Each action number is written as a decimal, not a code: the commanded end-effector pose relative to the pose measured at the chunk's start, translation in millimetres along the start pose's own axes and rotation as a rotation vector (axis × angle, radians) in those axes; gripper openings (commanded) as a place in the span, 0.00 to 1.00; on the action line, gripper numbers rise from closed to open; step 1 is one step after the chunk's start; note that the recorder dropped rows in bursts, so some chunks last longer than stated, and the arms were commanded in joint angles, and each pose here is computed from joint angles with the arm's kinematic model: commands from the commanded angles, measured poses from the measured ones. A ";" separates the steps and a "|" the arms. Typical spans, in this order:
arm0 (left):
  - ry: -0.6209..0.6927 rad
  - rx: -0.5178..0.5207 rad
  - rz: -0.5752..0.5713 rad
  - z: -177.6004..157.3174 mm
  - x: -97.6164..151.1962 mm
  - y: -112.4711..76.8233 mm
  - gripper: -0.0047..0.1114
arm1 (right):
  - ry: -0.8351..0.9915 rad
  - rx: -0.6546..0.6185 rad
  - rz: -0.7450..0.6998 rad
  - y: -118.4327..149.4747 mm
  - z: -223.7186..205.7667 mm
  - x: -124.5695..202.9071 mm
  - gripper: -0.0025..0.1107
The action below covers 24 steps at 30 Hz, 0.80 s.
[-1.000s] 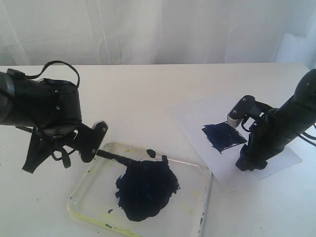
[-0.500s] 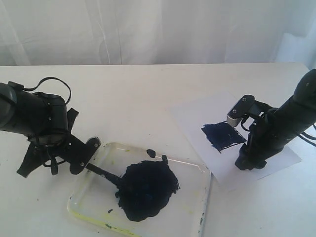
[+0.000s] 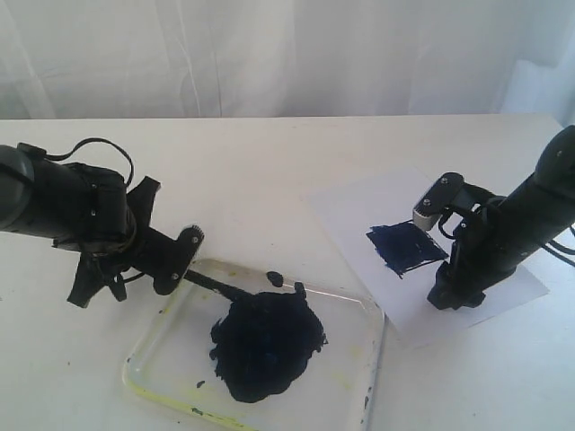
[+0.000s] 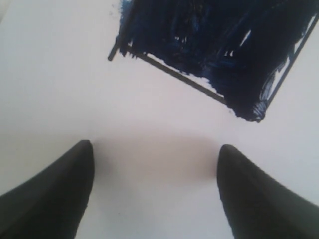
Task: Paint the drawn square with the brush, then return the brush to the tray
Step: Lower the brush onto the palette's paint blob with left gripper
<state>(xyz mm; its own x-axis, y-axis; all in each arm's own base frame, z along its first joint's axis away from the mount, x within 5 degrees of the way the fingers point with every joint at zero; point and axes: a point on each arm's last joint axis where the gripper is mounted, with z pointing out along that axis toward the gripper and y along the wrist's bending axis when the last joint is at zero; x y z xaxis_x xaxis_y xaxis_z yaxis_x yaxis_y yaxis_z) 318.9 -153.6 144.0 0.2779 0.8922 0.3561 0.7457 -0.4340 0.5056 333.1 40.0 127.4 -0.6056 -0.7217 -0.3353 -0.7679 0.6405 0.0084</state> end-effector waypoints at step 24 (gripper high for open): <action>0.149 0.025 0.105 4.8 -21.0 -7.4 0.04 | 0.007 -0.004 0.002 1.1 3.3 2.5 0.60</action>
<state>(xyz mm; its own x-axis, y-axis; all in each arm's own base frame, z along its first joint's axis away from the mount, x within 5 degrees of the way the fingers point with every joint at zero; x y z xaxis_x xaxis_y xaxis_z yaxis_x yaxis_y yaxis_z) 310.0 -166.3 129.5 0.2655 0.8091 0.5243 0.7385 -0.5203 0.4289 334.4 39.6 127.6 -0.6044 -0.7202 -0.3406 -0.7648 0.6442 -0.0051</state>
